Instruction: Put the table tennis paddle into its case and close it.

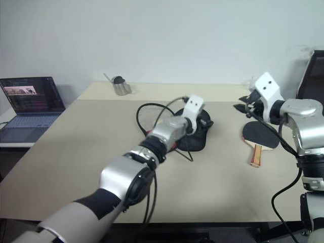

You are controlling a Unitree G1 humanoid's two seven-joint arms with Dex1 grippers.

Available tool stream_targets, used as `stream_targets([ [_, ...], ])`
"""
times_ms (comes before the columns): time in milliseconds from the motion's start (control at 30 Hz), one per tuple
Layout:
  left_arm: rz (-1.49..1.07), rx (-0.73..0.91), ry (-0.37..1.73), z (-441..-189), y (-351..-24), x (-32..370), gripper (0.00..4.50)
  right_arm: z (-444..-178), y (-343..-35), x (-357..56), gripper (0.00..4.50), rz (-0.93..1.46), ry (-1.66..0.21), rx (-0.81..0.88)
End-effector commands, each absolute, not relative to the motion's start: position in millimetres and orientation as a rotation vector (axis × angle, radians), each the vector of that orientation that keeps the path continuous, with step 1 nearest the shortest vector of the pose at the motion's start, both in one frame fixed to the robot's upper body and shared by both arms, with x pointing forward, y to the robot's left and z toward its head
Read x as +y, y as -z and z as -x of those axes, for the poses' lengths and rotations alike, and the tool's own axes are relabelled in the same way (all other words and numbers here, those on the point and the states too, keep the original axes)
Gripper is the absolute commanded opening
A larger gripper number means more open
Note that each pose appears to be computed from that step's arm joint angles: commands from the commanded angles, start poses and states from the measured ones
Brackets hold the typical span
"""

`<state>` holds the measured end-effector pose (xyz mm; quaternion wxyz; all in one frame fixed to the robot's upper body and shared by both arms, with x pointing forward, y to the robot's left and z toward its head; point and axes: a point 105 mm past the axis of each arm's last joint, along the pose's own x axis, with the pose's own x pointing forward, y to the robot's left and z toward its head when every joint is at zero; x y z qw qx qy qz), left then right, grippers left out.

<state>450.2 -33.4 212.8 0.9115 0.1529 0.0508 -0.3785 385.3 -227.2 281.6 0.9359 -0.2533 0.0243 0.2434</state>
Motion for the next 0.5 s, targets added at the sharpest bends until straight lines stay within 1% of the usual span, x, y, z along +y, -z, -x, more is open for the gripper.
stream_targets([
  [33,-0.428,0.095,0.893,-447,-222,-11,3.59,-383,-290,-260,1.49,0.400,-0.306,0.108],
  [133,-0.475,0.084,0.962,-440,-223,12,3.59,-381,-277,-284,1.49,0.344,-0.159,0.216],
  [233,-0.521,0.000,1.163,-405,-242,62,3.59,-375,-260,-306,1.49,0.198,-0.008,0.283],
  [267,-0.519,-0.007,1.178,-398,-249,76,3.59,-373,-254,-310,1.49,0.165,0.034,0.303],
  [300,-0.522,0.001,1.155,-395,-253,91,3.59,-372,-246,-311,1.49,0.150,0.067,0.330],
  [400,-0.537,0.035,1.118,-386,-256,127,3.59,-369,-232,-310,1.49,0.138,0.133,0.386],
  [500,-0.510,0.064,1.127,-370,-256,148,3.59,-370,-221,-304,1.49,0.031,0.161,0.420],
])
